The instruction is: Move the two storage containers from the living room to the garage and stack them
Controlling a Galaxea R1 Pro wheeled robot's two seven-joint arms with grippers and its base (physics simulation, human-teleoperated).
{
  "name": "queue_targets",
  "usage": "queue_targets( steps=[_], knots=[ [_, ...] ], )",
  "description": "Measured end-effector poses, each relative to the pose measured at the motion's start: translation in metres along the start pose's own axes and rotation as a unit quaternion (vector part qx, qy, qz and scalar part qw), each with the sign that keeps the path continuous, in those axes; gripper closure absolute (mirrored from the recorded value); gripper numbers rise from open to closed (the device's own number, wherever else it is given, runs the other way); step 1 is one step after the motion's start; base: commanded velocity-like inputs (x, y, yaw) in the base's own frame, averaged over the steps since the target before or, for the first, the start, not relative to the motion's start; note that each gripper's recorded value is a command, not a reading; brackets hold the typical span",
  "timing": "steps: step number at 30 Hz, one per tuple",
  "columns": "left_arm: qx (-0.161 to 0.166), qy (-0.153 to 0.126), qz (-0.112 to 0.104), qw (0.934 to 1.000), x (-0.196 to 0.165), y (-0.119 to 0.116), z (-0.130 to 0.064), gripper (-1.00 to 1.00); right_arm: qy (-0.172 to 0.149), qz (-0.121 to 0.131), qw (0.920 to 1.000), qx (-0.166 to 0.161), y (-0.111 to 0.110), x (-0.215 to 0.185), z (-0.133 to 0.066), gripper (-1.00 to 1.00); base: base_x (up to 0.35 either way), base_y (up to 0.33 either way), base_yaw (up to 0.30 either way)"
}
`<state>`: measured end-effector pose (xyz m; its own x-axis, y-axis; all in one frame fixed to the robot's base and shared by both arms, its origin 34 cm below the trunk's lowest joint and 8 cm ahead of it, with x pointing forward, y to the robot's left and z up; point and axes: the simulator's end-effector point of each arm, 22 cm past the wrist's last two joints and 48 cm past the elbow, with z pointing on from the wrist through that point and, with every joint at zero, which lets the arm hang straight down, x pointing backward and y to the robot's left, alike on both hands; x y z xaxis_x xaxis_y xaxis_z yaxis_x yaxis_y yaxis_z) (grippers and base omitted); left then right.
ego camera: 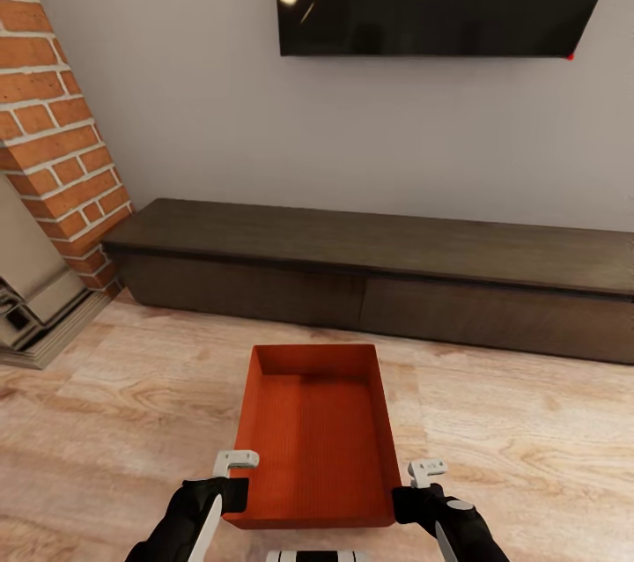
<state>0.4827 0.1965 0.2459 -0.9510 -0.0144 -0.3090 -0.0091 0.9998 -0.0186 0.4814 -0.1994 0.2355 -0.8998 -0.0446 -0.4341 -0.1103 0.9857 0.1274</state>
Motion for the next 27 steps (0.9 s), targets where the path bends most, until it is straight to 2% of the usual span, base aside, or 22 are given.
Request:
queue_targets(
  steps=[27],
  knots=[
    [0.0, 0.0, -0.001, 1.0, -0.033, -0.001, -0.053, 1.0, 0.001, -0.001, 1.0, 0.0, 0.006, -0.04, -0.047, 1.0, 0.0, 0.0, 0.0]
  ],
)
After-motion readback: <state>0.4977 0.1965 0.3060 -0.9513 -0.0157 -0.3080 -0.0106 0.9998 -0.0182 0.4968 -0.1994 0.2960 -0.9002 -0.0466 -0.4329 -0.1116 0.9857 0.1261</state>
